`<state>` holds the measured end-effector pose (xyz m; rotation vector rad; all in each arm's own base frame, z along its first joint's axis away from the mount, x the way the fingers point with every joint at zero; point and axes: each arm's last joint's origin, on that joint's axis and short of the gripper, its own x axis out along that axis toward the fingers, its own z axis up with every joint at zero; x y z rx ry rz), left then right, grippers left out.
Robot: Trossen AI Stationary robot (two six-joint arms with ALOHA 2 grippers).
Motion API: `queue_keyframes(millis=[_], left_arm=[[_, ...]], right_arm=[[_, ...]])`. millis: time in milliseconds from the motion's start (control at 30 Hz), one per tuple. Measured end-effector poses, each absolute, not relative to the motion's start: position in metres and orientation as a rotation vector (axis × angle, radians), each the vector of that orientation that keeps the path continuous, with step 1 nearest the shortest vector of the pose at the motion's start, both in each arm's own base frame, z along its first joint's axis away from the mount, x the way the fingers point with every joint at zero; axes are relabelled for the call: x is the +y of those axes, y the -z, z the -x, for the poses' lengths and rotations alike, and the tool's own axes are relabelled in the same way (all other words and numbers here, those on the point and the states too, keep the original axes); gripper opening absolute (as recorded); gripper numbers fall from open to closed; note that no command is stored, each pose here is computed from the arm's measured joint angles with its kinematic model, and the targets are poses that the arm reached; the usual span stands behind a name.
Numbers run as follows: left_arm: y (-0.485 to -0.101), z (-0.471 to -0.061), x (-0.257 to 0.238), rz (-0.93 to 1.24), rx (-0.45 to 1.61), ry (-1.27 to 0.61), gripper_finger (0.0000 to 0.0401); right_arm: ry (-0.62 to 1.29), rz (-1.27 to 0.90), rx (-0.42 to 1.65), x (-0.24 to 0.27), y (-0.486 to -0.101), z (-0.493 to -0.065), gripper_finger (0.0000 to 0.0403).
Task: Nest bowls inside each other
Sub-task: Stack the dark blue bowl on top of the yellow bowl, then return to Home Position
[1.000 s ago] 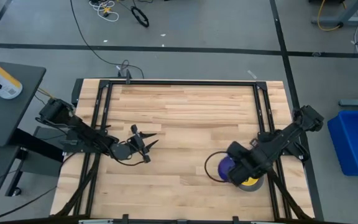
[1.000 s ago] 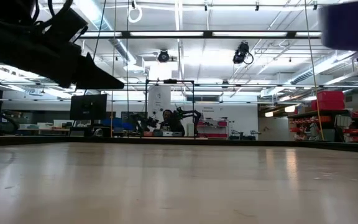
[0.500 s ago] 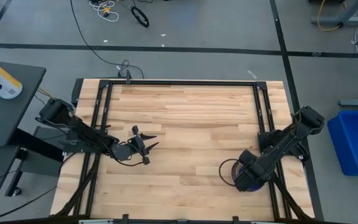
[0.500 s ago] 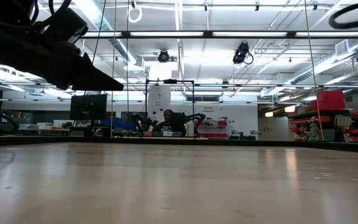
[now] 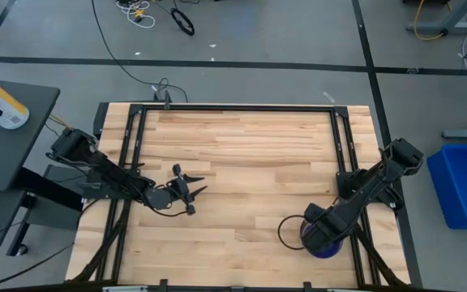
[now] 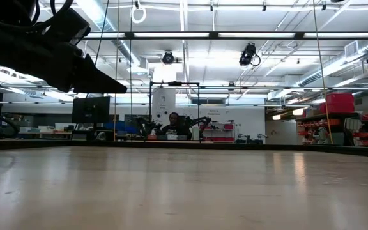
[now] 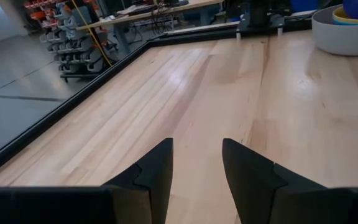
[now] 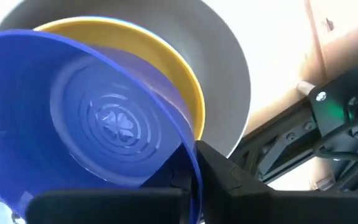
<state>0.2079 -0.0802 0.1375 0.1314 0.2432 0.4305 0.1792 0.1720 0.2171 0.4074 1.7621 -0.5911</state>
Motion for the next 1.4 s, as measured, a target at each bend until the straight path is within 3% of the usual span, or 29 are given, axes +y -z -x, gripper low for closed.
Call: queue_keyframes(millis=[300,500,700,1000,1200,1400], left_arm=[[-0.138,-0.208,-0.081,-0.139,0.247,-0.409,0.0145],[-0.138,-0.208,-0.081,-0.14,0.248,-0.409,0.0145],[-0.138,-0.208,-0.081,-0.139,0.248,-0.409,0.0145],[-0.137,-0.208,-0.081,-0.142,0.256,-0.404,0.0145],[-0.136,-0.208,-0.081,-0.15,0.266,-0.404,0.0145],[-0.136,-0.208,-0.081,-0.154,0.264,-0.409,0.0145]], right_arm=[[0.669,-0.413,1.718,0.168,-0.217,-0.18,0.015],[0.762,-0.367,1.669,0.158,-0.219,-0.182,0.02],[0.915,-0.284,1.63,0.14,-0.217,-0.182,0.0205],[0.805,-0.408,1.683,0.146,-0.176,-0.182,0.0204],[0.738,-0.433,1.655,0.161,-0.189,-0.185,0.0208],[0.842,-0.341,1.586,0.163,-0.221,-0.184,0.0201]])
